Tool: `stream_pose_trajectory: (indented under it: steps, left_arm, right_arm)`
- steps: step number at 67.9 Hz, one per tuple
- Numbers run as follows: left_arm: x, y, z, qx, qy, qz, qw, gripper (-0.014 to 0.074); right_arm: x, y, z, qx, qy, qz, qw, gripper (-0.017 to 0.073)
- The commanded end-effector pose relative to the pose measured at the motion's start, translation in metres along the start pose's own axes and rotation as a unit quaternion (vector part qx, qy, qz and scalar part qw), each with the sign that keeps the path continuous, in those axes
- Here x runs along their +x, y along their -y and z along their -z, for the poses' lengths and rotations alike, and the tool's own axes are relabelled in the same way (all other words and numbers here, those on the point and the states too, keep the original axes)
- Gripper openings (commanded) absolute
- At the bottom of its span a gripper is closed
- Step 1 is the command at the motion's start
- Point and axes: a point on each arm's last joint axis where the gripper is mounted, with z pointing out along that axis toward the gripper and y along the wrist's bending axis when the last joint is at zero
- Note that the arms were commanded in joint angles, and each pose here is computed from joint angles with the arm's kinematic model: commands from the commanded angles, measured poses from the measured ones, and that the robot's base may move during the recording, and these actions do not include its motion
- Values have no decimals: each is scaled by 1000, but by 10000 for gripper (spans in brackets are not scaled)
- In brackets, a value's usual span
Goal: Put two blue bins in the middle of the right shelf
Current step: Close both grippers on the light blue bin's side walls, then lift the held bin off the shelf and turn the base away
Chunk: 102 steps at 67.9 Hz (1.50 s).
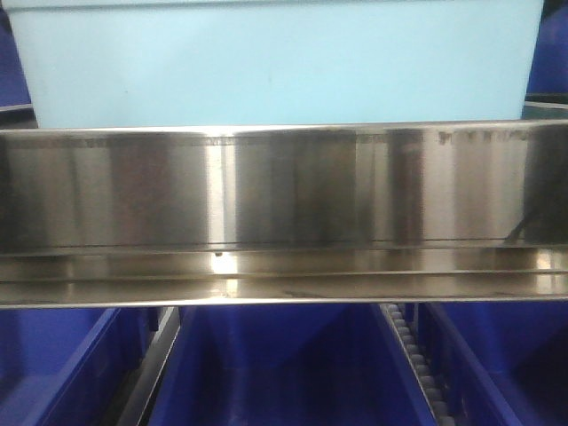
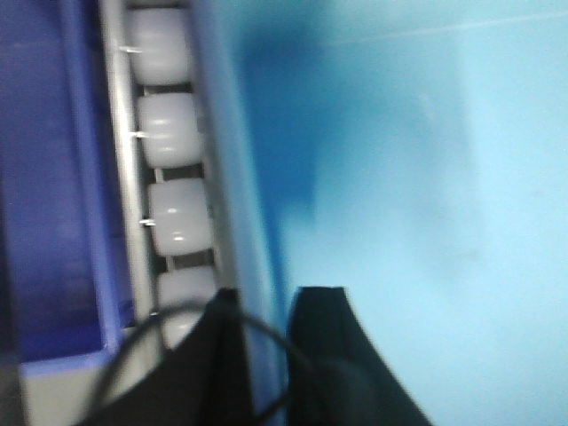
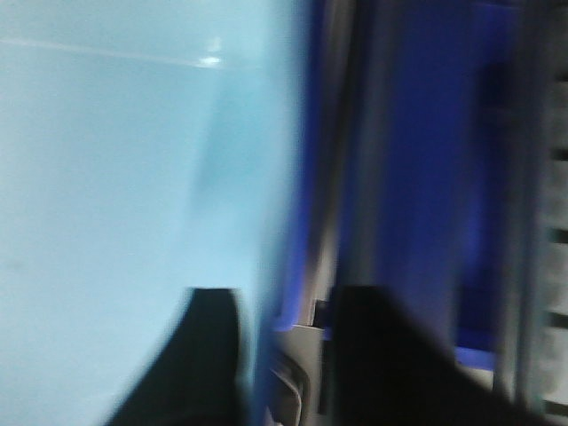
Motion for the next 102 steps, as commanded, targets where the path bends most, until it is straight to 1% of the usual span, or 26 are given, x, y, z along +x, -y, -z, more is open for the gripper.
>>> stream_pose_trajectory:
  steps: [1, 2, 3, 7, 17, 25, 41, 52, 61, 69, 77, 81, 85, 90, 102]
  left_arm:
    - [-1, -1, 1, -3, 1, -2, 1000, -111]
    - [-1, 0, 1, 0, 0, 0, 1000, -111]
    - [-1, 0, 1, 0, 0, 0, 1000, -111]
    - [-1, 0, 1, 0, 0, 0, 1000, -111]
    - [-1, 0, 3, 1, 3, 0, 1000, -111]
    - [-2, 0, 8, 2, 10, 0, 1000, -111]
    - [1, 1, 40, 11, 50, -1, 999, -111]
    - [0, 4, 74, 24, 98, -5, 995, -111]
    - [-1, 5, 105, 34, 144, -6, 989, -111]
    - [-1, 6, 132, 44, 185, -7, 982, -111]
    - [-1, 10, 154, 56, 217, -13, 974, -111]
    - [0, 12, 160, 59, 227, -15, 972, -111]
    - [1, 15, 165, 64, 234, -19, 970, -111]
    - [1, 15, 167, 64, 236, -19, 969, -111]
    - [0, 14, 166, 59, 236, -19, 970, -111]
  right_arm:
    - [-1, 5, 3, 18, 9, -2, 1000, -128]
    - [-1, 5, 3, 18, 9, -2, 1000, -159]
    - [-1, 5, 3, 18, 9, -2, 1000, -171]
    - [-1, 5, 3, 18, 9, -2, 1000, -152]
    - [-1, 5, 3, 18, 9, -2, 1000, -153]
    - [0, 5, 11, 17, 18, -1, 1000, -153]
    - [3, 3, 52, 9, 93, 1, 996, -153]
    - [8, 2, 83, 4, 150, 3, 989, -153]
    - [13, 2, 108, -2, 195, 4, 981, -153]
    - [18, 1, 130, -7, 242, 5, 970, -153]
    - [23, 1, 152, -13, 290, 6, 957, -153]
    - [26, 0, 161, -15, 306, 7, 952, -153]
    - [27, 0, 166, -15, 312, 7, 950, -153]
    - [27, 0, 172, -16, 318, 7, 948, -153]
    - [28, 0, 173, -16, 319, 7, 947, -153]
